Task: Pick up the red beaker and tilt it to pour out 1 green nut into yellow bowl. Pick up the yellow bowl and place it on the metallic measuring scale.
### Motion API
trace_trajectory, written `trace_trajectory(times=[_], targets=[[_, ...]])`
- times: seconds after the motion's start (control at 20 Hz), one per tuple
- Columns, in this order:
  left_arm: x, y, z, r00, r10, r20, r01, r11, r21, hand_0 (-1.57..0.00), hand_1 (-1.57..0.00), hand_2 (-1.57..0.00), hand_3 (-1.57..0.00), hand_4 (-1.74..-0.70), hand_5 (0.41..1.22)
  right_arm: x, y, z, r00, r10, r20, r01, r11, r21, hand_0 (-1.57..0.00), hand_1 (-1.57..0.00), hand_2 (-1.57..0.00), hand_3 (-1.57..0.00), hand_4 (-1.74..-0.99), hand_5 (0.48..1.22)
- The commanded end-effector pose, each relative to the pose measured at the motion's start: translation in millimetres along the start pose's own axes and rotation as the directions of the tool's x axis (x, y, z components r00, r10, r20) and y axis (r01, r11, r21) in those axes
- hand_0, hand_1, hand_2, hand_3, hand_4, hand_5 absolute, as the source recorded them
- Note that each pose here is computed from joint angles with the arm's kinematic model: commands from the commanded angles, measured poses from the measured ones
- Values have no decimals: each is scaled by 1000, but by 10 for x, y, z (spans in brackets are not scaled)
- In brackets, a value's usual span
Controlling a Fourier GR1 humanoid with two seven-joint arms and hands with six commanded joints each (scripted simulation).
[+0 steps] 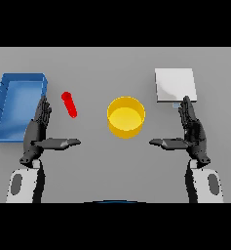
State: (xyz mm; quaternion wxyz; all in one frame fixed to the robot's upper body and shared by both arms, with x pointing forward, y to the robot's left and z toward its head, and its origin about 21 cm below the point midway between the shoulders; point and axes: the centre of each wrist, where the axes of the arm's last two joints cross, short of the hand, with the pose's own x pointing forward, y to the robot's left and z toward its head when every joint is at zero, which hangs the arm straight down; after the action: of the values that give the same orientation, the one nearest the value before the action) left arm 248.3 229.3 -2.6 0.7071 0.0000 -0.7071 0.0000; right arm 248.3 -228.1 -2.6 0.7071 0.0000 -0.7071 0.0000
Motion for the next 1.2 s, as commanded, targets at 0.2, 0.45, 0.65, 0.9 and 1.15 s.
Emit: trace_trajectory(times=[0.2,0.45,0.65,0.9,1.15], targets=[[-8,129,77,1000,-3,6,3,1000,6,1,1,1,1,-1151,599,-9,-27,58,1000,0,6,0,1000,-1,1,1,1,1,-1167,599],[170,204,334,990,-137,42,139,989,-58,1,1,1,1,-1161,599,12,18,336,940,317,125,-318,948,-9,1,1,1,1,-1160,591],[182,200,369,984,-176,12,176,982,-75,1,1,1,1,-1164,603,94,3,347,938,327,117,-327,945,-15,1,1,1,1,-1183,596],[46,62,139,977,-212,-15,210,972,-107,1,1,1,1,-1191,611,115,0,364,948,294,120,-297,955,8,1,1,1,1,-1230,617],[-88,-30,-158,969,-247,-13,244,963,-111,1,1,1,1,-1233,636,100,3,353,950,279,140,-284,959,13,1,1,1,1,-1267,632]])
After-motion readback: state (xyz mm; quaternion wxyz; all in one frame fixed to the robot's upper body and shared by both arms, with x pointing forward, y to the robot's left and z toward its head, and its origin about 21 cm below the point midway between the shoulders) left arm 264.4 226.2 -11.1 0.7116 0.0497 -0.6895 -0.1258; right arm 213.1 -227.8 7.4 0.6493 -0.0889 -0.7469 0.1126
